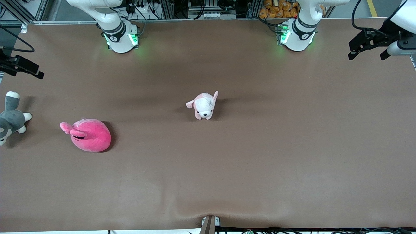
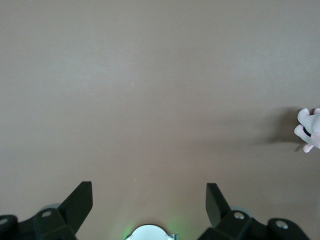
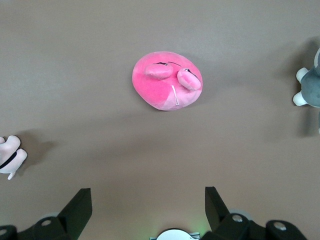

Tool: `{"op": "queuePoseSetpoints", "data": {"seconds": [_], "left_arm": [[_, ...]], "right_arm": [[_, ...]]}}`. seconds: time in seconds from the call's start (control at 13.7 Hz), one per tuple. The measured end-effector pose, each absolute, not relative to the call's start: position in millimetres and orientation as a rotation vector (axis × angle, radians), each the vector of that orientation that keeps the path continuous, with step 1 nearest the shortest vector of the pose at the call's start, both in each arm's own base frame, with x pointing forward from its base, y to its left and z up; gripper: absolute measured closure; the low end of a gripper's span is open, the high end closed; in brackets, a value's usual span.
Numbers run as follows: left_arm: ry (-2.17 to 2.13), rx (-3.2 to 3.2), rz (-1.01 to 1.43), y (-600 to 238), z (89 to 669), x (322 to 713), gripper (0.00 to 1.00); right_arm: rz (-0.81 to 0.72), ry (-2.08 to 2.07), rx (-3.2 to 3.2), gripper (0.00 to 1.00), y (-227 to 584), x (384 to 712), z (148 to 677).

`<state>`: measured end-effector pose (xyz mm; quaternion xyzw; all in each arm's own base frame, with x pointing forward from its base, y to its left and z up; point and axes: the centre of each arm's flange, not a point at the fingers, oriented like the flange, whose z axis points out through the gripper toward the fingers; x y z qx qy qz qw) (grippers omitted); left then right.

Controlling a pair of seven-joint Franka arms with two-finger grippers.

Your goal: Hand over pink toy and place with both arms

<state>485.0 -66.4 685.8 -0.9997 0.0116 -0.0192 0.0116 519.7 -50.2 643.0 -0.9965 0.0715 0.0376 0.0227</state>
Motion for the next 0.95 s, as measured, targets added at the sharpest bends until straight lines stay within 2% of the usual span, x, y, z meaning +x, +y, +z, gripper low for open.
{"op": "queuePoseSetpoints", "data": {"seconds": [0.95], "left_arm": [[0.041, -3.131, -0.039, -69.4, 679.7, 491.3, 0.00]], "right_arm": [[0.108, 0.193, -3.090, 0.00, -44.4, 522.5, 645.5]]}}
